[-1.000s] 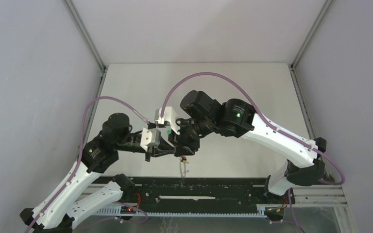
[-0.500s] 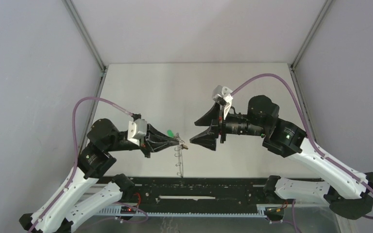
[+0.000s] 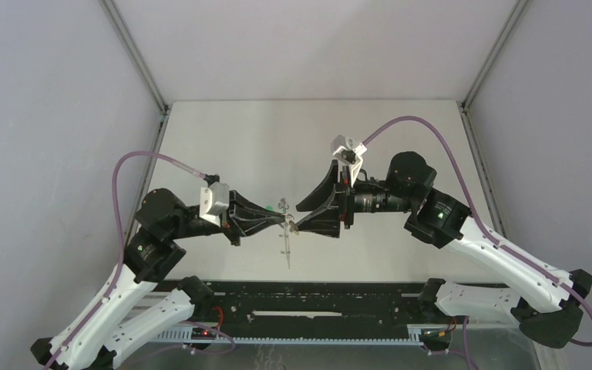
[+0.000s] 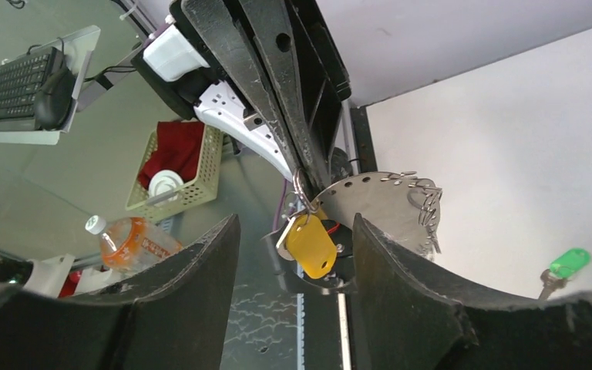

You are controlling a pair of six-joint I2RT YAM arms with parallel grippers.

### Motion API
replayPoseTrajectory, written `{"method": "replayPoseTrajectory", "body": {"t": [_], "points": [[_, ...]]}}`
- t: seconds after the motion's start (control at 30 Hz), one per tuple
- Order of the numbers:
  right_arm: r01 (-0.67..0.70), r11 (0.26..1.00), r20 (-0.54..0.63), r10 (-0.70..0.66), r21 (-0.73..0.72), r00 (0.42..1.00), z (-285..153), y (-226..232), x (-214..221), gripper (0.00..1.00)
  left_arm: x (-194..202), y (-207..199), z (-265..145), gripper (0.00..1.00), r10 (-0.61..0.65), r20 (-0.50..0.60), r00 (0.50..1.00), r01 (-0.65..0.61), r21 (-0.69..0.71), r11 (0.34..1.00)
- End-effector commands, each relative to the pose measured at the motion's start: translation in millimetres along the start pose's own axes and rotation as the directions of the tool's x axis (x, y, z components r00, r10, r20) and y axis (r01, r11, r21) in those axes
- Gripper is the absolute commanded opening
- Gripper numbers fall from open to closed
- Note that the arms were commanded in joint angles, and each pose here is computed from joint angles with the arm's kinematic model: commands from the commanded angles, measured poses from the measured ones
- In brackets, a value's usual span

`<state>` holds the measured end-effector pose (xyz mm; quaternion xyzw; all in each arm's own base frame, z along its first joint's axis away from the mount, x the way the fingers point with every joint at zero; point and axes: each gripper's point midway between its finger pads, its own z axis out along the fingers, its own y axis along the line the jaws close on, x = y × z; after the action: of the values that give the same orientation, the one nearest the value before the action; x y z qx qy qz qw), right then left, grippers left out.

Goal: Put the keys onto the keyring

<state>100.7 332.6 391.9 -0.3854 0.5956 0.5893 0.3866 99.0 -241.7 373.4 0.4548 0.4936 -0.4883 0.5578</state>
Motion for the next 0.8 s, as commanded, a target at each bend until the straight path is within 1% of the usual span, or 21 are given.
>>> {"method": "replayPoseTrajectory", "body": {"t": [0.0,0.07,0.17,0.27,0.3,0.37,0.57,0.73,0.77], "points": [[-0.027,0.999,0.024,0.028,-0.047,0.999,-1,9,-4,0.62,-18,6,1,0.0,0.045,0.057,0.997,-0.043,-0.026,0.999],[-0.04,0.998,0.02,0.041,-0.047,0.999,0,8,-1,0.59,-18,6,2,0.0,0.046,0.057,0.997,-0.044,-0.028,0.999],[-0.044,0.997,0.005,0.044,-0.069,0.999,3,9,3,0.57,-18,8,2,0.0,0.047,0.057,0.997,-0.045,-0.037,0.998],[-0.038,0.998,-0.005,0.038,-0.058,0.999,4,8,7,0.57,-19,8,2,0.0,0.049,0.059,0.997,-0.047,-0.036,0.998],[-0.036,0.998,-0.005,0.035,-0.052,0.999,4,7,8,0.55,-19,8,2,0.0,0.048,0.058,0.997,-0.046,-0.036,0.998],[-0.032,0.999,-0.004,0.032,-0.042,0.999,5,5,8,0.47,-18,8,2,0.0,0.045,0.055,0.997,-0.043,-0.036,0.998],[-0.011,0.999,0.006,0.011,-0.037,1.0,6,5,6,0.2,-15,8,2,0.0,0.041,0.051,0.998,-0.039,-0.035,0.999],[0.011,1.0,-0.002,-0.011,0.013,1.0,3,-2,11,0.02,-16,9,2,0.0,0.05,0.05,0.997,-0.048,-0.037,0.998],[0.017,1.0,-0.006,-0.017,0.023,1.0,3,-3,12,0.0,-15,9,2,0.0,0.05,0.05,0.998,-0.048,-0.037,0.998]]}}
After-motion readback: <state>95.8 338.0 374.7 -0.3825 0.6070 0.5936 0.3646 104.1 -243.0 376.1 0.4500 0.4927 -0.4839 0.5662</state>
